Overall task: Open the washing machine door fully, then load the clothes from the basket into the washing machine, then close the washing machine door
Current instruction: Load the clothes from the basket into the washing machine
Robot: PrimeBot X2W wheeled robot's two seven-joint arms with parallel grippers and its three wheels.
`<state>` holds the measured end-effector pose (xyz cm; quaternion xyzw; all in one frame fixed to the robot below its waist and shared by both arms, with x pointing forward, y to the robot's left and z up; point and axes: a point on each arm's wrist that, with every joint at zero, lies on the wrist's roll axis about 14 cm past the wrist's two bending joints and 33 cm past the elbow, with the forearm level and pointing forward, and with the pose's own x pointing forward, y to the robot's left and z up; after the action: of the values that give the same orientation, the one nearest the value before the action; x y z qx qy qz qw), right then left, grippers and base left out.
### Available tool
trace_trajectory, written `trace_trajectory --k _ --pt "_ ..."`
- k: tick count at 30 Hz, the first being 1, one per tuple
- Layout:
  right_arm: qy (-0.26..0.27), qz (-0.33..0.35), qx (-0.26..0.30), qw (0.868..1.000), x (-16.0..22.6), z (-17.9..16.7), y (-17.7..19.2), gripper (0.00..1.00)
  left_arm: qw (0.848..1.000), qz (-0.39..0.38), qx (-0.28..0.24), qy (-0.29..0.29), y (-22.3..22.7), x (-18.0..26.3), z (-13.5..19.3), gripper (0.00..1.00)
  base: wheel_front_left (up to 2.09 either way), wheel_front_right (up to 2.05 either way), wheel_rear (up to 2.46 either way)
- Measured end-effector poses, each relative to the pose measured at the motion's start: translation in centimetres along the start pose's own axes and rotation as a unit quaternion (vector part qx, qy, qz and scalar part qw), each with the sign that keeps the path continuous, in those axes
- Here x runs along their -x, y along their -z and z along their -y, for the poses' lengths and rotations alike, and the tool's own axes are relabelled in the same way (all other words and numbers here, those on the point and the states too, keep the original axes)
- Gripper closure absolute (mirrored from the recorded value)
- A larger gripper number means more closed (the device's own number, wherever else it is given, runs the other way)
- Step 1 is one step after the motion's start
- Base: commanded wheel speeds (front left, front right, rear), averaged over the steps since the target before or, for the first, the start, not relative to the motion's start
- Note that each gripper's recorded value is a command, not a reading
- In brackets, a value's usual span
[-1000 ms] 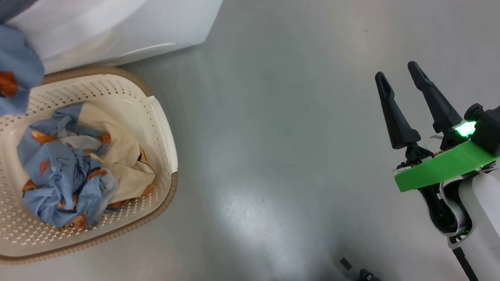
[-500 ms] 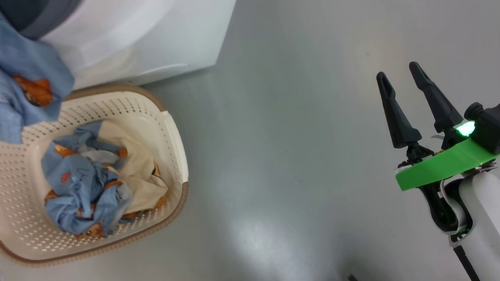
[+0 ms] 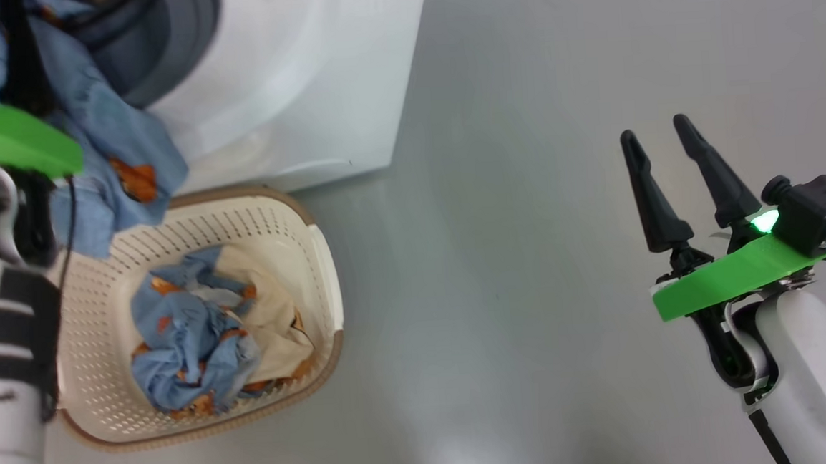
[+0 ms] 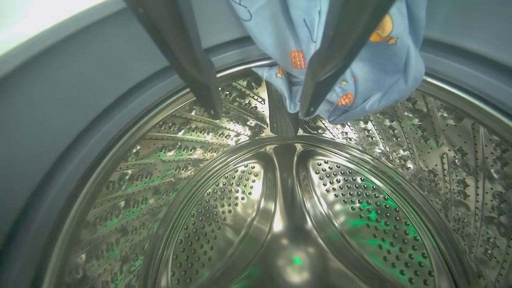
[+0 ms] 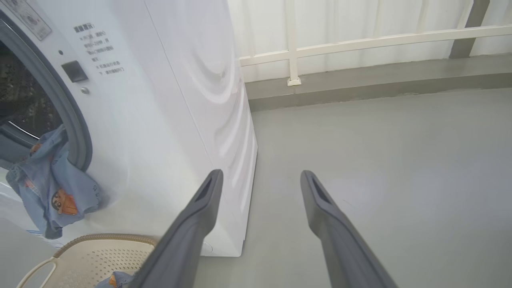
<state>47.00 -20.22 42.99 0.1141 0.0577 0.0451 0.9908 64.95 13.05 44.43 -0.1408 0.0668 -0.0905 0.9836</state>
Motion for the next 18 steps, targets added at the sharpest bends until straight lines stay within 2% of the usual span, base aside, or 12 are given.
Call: trace_trajectory --k 18 --pt "-0.039 0.046 0.006 0.998 3.4 -3.0 -4.7 0.0 0.999 0.049 -0.008 0.0 -2.4 12.6 0.8 0.0 0.0 0.0 0.0"
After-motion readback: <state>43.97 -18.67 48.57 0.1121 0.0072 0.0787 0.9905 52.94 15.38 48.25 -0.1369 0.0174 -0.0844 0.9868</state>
